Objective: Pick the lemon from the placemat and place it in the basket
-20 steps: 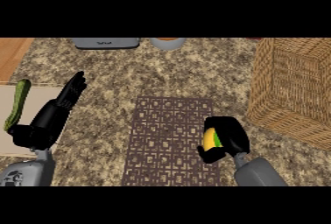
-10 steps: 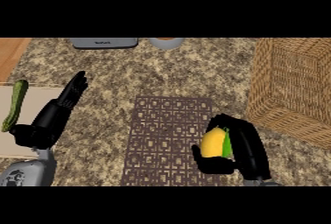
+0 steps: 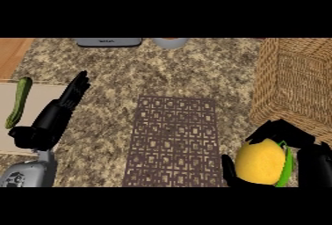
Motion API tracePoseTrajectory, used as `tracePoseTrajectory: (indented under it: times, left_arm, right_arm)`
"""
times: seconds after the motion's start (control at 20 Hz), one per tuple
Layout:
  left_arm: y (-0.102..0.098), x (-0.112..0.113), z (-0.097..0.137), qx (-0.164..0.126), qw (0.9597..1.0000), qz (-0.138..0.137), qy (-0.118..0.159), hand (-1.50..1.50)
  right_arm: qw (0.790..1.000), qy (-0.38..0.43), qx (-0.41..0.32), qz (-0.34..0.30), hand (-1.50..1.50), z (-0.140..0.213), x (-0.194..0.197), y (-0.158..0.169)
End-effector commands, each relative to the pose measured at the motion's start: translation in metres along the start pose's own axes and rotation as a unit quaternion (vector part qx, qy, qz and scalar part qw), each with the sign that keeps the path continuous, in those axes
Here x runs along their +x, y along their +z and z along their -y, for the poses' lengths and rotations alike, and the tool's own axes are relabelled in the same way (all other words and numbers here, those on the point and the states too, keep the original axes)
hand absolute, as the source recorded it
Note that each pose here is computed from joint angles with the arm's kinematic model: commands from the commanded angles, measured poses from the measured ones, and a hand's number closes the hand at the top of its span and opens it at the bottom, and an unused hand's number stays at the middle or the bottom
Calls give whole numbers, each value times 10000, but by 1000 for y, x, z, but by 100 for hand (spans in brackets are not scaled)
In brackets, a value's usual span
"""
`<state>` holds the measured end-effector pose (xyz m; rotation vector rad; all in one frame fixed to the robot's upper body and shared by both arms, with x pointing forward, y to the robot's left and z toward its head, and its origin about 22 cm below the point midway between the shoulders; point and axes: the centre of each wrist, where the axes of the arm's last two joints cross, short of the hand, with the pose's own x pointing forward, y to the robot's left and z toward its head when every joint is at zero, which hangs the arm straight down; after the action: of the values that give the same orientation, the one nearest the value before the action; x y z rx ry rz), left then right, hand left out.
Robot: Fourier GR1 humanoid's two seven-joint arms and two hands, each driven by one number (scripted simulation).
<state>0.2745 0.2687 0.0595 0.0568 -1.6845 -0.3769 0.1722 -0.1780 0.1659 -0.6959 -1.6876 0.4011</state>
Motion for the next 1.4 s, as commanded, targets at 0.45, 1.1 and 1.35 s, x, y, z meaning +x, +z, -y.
tracePoseTrajectory:
  times: [0.45,1.1,1.35]
  left_arm:
    - [-11,-10,4,9,10000,55,41,0]
    - [7,1,-5,-48,10000,12,11,0]
    - [-6,-15,2,-120,9999,51,76,0]
  right_arm:
    - [9923,423,-1030,-544,150,47,20,-83]
    - [9654,267,-2413,-958,150,117,-25,-186]
    - [9613,346,-2433,-1244,150,131,-64,-204]
